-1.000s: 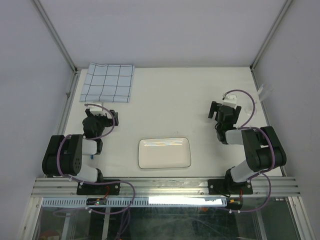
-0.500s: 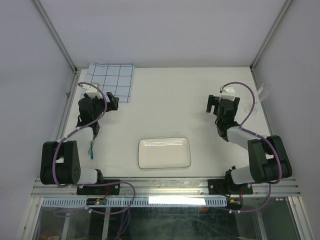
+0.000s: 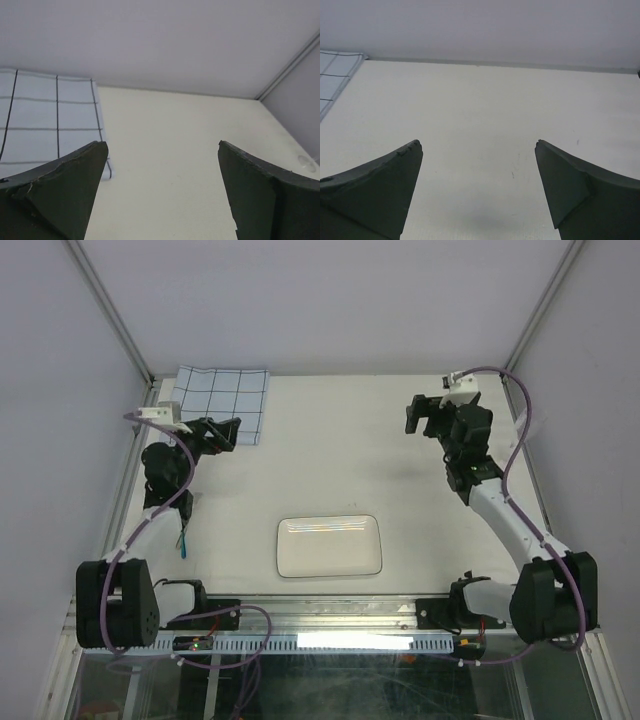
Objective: Set the dinner table for one person
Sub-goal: Move the napkin to the center of the board.
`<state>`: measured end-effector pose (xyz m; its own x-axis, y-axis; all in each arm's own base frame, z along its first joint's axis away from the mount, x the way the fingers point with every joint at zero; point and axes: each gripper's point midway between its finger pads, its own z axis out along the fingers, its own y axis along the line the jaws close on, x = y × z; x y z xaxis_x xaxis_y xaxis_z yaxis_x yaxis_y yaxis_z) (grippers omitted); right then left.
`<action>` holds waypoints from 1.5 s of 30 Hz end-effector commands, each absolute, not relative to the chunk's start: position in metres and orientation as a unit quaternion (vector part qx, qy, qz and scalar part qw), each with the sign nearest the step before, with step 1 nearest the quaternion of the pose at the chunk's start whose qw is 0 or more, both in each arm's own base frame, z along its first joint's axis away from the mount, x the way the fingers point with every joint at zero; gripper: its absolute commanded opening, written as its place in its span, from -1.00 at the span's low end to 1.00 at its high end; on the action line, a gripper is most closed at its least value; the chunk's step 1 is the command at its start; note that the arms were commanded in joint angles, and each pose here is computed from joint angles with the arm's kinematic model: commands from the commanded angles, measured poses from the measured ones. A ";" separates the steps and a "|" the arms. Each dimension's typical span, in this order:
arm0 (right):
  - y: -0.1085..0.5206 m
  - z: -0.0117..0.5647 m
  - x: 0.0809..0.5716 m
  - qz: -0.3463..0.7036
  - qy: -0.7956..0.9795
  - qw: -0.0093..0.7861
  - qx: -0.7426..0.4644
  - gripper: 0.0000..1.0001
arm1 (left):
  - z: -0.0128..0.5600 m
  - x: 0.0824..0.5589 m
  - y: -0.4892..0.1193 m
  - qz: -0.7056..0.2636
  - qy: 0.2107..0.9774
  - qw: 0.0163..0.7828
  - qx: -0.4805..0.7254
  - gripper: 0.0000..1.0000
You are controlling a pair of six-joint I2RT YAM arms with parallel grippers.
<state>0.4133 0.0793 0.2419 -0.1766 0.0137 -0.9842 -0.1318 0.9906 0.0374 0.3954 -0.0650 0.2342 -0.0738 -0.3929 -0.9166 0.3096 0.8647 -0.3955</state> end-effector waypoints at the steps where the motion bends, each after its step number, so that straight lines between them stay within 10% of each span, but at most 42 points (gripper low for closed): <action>1: 0.100 0.299 0.397 0.127 0.711 0.690 -0.051 0.99 | 0.311 0.358 -0.085 -0.304 0.578 0.756 0.044 0.98; 17: 0.127 0.325 0.398 0.211 0.724 0.655 -0.042 0.99 | 0.323 0.331 -0.072 -0.340 0.514 0.787 -0.028 0.98; 36: 0.129 0.314 0.400 0.187 0.732 0.651 -0.071 0.99 | 0.265 0.365 -0.073 -0.245 0.674 0.696 0.033 0.75; 45: 0.129 0.299 0.405 0.179 0.746 0.638 -0.072 0.99 | 0.240 0.382 -0.072 -0.212 0.722 0.657 0.048 0.98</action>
